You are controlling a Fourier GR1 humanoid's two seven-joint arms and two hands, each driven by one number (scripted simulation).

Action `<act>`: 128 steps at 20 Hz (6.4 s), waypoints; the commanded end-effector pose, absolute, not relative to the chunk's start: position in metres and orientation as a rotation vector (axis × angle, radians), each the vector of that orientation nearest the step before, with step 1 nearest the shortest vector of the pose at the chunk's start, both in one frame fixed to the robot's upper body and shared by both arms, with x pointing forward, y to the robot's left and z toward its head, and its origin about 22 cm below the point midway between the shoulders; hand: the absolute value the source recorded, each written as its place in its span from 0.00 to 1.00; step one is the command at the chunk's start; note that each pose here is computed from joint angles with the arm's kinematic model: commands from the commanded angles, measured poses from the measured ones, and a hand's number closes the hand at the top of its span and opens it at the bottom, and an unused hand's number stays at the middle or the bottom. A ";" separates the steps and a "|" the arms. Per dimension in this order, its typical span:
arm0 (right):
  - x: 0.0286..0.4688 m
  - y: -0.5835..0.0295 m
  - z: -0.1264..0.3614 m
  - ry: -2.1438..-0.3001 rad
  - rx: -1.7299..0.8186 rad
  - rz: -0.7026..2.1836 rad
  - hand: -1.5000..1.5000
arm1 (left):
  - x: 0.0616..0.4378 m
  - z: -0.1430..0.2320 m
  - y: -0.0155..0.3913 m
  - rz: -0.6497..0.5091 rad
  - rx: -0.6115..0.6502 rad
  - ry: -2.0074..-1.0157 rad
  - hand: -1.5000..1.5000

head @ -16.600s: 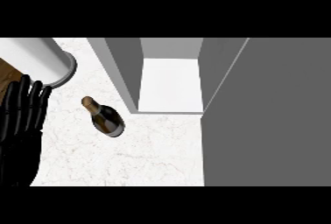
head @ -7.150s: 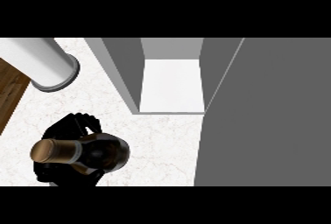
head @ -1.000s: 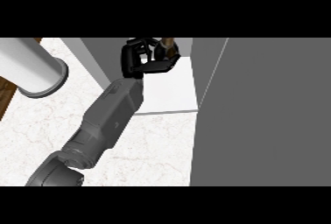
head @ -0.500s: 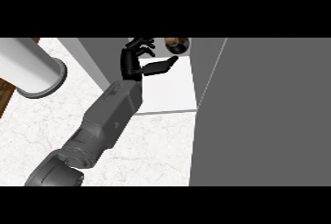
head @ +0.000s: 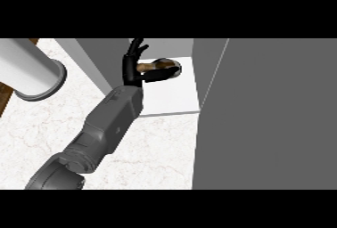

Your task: Pick up the wine, place it into the cabinet and close the cabinet

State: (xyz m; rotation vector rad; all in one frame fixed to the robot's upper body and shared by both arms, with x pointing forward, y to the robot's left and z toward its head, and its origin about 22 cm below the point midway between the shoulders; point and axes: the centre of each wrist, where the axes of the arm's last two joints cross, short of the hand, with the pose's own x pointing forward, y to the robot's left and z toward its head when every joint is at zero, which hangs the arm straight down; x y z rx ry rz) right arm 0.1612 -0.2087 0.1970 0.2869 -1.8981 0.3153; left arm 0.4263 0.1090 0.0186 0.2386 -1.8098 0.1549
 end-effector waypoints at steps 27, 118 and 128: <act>0.155 -0.212 0.200 -1.943 0.325 0.319 0.00 | 0.410 -0.014 0.122 0.131 0.099 -1.861 0.00; 0.104 -0.165 0.197 -1.626 0.708 0.698 1.00 | 0.142 0.074 0.259 0.206 -0.185 -1.982 0.00; 0.083 -0.114 0.192 -1.595 0.794 0.667 1.00 | 0.137 0.084 0.312 0.178 -0.157 -1.962 0.00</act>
